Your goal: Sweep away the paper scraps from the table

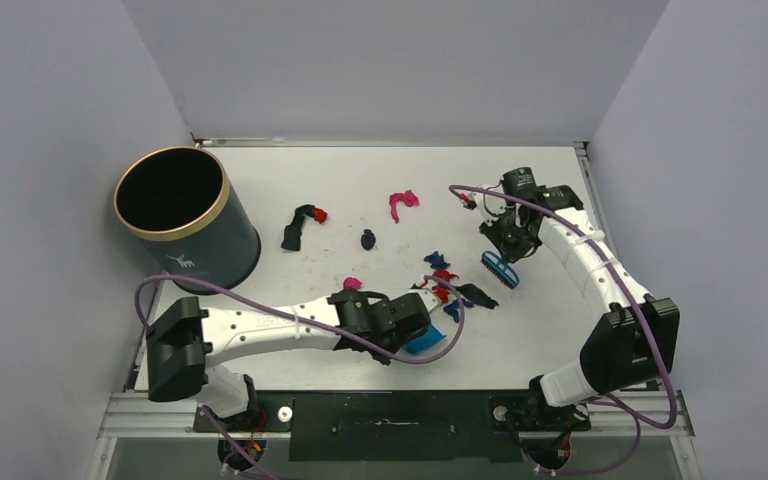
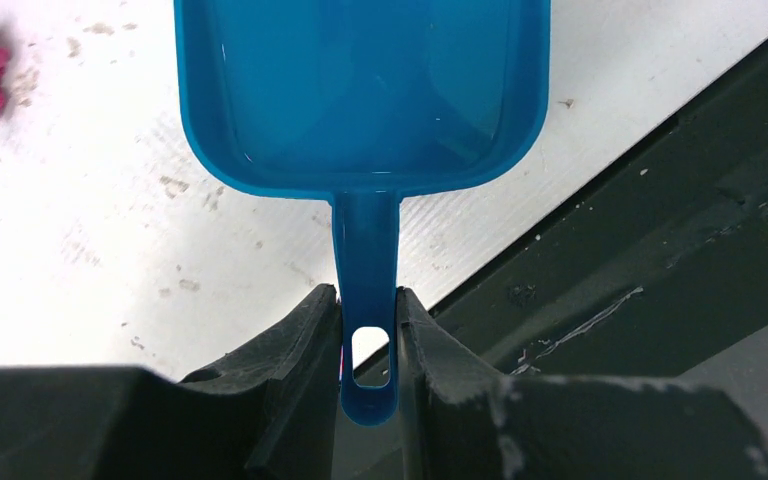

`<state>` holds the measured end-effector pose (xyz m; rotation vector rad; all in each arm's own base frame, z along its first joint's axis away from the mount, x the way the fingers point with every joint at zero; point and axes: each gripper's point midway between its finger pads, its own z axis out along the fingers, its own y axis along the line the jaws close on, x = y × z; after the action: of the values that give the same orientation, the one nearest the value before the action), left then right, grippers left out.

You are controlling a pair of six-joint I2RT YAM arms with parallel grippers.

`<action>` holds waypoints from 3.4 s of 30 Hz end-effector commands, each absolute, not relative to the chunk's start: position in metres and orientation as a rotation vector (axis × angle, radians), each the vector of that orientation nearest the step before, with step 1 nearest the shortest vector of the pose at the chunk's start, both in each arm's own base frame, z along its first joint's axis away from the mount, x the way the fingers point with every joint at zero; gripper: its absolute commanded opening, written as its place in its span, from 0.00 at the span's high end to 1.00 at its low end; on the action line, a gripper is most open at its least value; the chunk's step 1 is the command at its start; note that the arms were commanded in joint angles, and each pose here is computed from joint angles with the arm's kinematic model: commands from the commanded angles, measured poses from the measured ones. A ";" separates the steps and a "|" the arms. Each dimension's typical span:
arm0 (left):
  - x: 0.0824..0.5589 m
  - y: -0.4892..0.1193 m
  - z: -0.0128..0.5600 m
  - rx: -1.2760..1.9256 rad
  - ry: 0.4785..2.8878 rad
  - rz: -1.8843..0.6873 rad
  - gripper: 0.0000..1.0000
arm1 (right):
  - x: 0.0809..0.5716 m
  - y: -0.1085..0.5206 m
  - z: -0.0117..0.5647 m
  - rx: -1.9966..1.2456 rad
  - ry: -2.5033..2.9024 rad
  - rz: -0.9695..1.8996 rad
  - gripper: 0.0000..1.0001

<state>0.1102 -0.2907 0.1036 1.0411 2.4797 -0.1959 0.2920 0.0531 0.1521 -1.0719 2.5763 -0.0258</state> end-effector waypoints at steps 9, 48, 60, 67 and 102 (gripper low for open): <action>0.139 -0.333 0.081 1.118 2.443 -0.197 1.00 | 0.251 0.132 0.119 -1.162 2.608 0.328 0.95; 0.158 -0.274 0.076 0.786 2.584 -0.110 1.00 | 0.331 0.188 0.153 -1.192 2.344 0.074 0.95; 0.186 -0.304 0.063 0.921 2.534 -0.115 1.00 | 0.262 0.247 0.152 -1.379 2.349 0.598 0.95; 0.186 -0.316 0.067 0.919 2.465 -0.177 1.00 | 0.266 0.241 0.188 -1.276 2.326 0.753 0.95; 0.182 -0.286 0.153 0.724 2.134 -0.285 1.00 | 0.358 0.088 0.231 -0.614 2.235 0.307 0.95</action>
<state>0.1717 -0.2882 0.1159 0.8119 2.2257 -0.2518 0.3532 0.0900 0.2229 -0.6426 2.3082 0.3196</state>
